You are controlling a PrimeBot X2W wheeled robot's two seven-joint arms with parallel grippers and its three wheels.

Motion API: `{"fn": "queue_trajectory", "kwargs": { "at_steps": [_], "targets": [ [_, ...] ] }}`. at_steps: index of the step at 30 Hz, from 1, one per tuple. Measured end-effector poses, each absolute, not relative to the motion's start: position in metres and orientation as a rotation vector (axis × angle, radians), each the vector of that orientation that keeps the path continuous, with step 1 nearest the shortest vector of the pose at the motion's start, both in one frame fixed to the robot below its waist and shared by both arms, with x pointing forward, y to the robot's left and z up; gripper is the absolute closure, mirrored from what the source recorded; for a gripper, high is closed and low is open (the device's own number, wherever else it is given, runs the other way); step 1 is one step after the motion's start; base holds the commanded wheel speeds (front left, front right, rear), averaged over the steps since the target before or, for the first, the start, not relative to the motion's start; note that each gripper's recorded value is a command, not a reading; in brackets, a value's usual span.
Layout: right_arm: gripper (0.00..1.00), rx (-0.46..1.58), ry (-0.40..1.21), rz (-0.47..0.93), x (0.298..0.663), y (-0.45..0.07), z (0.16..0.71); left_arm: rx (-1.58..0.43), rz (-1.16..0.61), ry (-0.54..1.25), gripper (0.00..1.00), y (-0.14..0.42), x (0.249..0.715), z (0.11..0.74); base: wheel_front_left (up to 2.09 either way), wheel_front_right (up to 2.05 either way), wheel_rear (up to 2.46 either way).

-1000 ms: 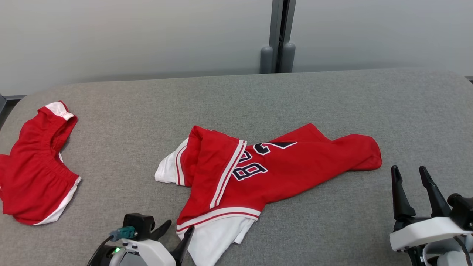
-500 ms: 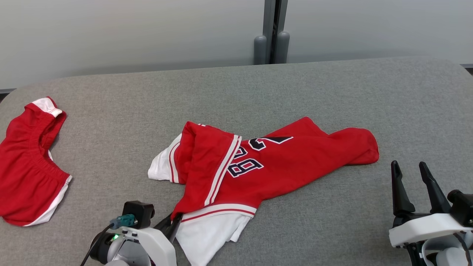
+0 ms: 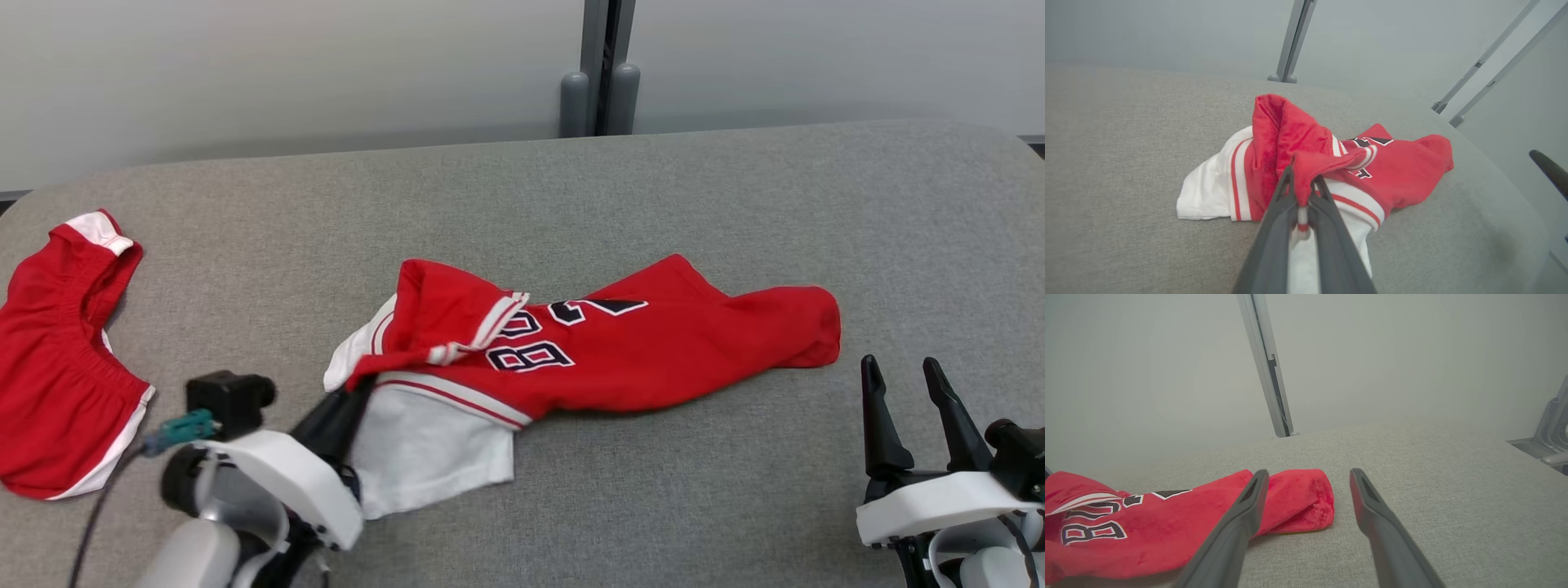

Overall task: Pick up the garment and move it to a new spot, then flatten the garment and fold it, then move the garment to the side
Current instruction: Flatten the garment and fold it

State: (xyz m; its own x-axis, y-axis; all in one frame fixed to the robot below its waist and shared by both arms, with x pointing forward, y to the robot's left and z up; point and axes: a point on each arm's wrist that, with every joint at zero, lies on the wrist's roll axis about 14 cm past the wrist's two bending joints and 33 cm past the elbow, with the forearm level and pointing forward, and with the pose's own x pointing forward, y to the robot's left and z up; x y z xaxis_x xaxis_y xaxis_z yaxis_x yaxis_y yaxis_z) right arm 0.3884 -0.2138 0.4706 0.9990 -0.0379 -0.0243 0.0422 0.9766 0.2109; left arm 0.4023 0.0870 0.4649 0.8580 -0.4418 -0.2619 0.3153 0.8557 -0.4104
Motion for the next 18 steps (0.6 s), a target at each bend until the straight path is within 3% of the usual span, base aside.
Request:
{"fn": "queue_trajectory", "kwargs": {
  "at_steps": [18],
  "targets": [
    [0.0,0.18,0.067,-0.039,0.401,-0.22,0.456,-0.383,-0.154,0.469,1.0,0.153,0.469,0.416,0.0,0.0,0.0]
  ]
}}
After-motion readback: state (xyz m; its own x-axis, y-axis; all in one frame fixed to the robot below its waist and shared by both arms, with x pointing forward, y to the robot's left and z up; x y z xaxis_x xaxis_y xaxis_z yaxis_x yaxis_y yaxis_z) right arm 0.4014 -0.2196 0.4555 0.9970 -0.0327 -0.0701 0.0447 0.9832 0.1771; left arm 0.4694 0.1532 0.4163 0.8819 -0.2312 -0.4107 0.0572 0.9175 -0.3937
